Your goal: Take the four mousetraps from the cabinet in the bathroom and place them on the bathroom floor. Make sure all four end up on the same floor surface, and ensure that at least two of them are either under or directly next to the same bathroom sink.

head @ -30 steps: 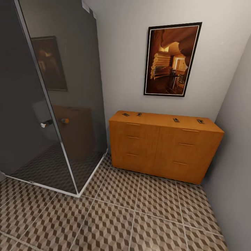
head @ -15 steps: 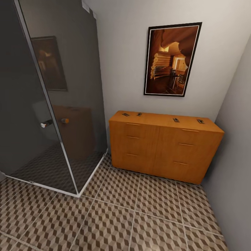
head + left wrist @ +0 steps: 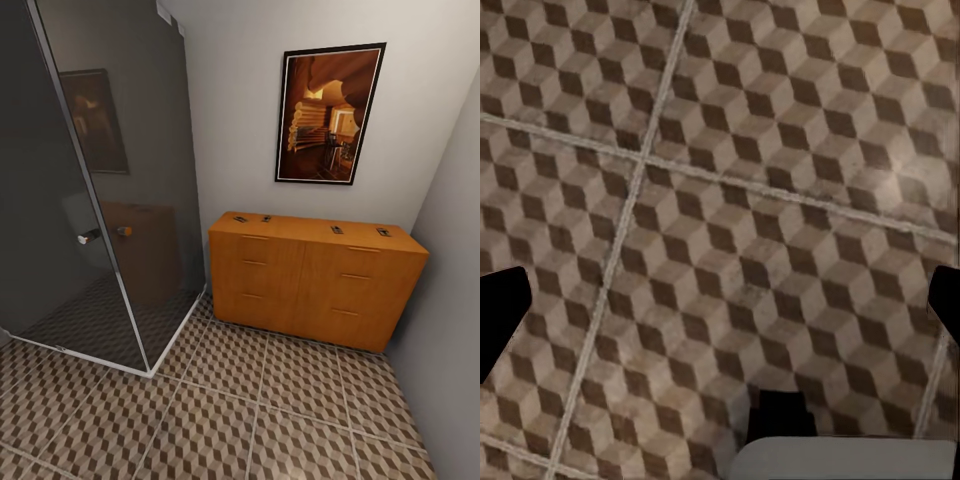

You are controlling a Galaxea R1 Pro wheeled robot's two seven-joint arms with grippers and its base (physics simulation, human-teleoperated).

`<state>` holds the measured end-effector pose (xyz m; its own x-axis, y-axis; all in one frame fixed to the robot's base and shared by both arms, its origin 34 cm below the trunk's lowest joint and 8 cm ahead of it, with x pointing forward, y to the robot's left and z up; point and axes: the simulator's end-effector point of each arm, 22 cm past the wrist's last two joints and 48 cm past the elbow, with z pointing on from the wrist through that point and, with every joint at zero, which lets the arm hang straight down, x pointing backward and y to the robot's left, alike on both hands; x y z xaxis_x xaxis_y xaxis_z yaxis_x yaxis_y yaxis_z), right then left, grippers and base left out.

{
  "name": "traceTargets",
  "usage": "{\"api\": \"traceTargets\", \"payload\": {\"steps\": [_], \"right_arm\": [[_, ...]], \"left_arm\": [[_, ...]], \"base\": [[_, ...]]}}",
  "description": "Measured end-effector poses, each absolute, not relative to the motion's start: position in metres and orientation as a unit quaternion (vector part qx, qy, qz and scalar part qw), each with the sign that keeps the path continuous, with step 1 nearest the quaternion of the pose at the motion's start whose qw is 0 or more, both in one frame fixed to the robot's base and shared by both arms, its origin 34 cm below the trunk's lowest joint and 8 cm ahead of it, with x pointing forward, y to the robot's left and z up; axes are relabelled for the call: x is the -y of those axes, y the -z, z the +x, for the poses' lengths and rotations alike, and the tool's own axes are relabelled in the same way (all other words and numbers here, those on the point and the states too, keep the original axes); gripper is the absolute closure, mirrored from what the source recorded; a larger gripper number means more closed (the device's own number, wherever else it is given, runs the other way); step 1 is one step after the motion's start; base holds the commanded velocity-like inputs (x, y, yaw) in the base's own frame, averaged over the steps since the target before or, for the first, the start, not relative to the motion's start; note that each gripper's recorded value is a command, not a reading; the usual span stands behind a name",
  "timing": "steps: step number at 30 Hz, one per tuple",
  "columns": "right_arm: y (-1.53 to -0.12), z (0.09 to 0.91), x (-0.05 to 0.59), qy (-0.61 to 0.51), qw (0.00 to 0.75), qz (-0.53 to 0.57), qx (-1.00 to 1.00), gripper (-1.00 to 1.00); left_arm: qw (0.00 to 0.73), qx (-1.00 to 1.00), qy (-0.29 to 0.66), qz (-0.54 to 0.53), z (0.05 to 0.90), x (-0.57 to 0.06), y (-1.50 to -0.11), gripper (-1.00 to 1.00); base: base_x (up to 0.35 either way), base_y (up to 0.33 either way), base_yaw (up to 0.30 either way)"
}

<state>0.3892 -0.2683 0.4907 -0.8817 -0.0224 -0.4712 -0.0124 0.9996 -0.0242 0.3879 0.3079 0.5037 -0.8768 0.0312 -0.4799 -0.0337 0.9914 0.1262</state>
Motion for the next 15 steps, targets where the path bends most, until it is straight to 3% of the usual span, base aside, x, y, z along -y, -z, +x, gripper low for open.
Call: {"api": "traceTargets", "payload": {"steps": [7, 15], "right_arm": [[-0.536, 0.455, 0.264, 0.009, 0.259, -0.012, -0.966, -1.00], [-0.587, 0.502, 0.264, 0.009, 0.285, -0.011, -0.958, -1.00]], "left_arm": [[0.244, -0.968, -0.055, -0.004, 0.426, -0.289, -0.531, -1.00], [0.260, -0.965, -0.014, 0.014, 0.472, -0.226, -0.580, -1.00]], "base": [[0.000, 0.000, 0.000], [0.000, 0.000, 0.000]]}}
